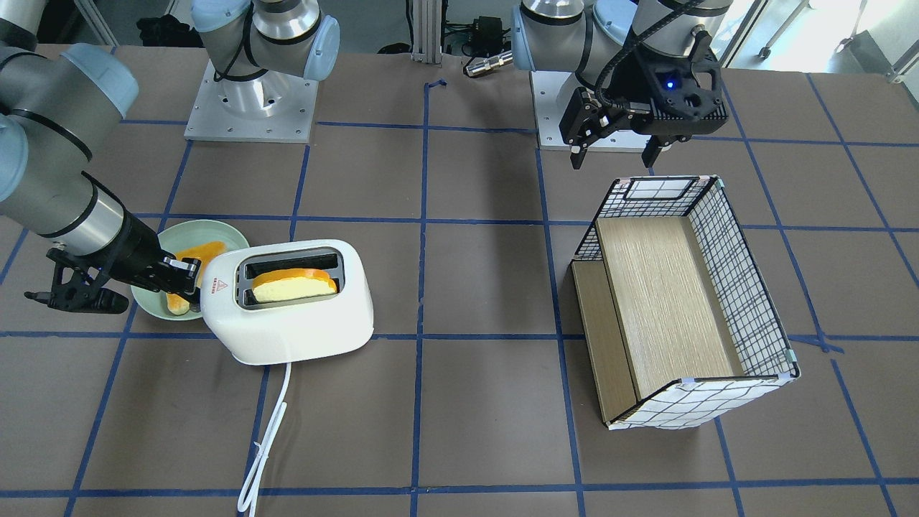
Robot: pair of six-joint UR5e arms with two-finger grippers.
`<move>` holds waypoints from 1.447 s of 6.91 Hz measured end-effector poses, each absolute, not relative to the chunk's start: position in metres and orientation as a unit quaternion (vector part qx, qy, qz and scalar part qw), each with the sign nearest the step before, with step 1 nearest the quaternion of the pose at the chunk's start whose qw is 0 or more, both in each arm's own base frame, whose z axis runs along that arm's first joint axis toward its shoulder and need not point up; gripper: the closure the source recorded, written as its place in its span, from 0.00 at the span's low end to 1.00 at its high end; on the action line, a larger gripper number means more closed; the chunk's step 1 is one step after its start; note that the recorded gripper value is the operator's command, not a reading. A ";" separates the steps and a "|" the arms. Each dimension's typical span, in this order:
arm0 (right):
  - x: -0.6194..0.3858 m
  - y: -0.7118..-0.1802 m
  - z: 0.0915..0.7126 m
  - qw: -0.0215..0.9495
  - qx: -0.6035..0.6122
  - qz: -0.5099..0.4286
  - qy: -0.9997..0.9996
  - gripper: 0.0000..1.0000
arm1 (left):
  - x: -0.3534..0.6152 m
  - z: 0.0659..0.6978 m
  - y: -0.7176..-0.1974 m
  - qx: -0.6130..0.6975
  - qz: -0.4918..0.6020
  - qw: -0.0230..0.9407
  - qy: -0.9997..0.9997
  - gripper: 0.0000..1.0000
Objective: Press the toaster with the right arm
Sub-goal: 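Push the toaster's side lever down with the right gripper, then hold the right gripper on the pressed lever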
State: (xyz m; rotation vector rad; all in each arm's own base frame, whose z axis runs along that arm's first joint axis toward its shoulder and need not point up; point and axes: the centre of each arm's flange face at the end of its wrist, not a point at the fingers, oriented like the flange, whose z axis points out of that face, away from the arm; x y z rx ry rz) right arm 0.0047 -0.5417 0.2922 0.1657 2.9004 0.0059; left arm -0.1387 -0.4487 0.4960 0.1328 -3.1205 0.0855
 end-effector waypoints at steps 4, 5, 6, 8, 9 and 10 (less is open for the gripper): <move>0.004 -0.545 0.285 0.119 0.058 0.006 0.991 1.00 | -0.139 0.496 -0.449 0.043 0.027 0.008 -0.999 0.00; 0.004 -0.545 0.283 0.119 0.058 0.007 0.991 1.00 | -0.139 0.496 -0.449 0.042 0.027 0.009 -0.999 0.00; 0.004 -0.546 0.282 0.120 0.058 0.008 0.991 1.00 | -0.139 0.496 -0.449 0.042 0.027 0.009 -0.999 0.00; 0.004 -0.546 0.279 0.120 0.058 0.010 0.991 1.00 | -0.139 0.496 -0.449 0.042 0.027 0.009 -0.999 0.00; 0.003 -0.547 0.277 0.120 0.058 0.011 0.991 1.00 | -0.139 0.496 -0.449 0.043 0.027 0.009 -0.999 0.00; 0.003 -0.547 0.275 0.120 0.058 0.012 0.991 1.00 | -0.139 0.496 -0.449 0.043 0.027 0.009 -0.999 0.00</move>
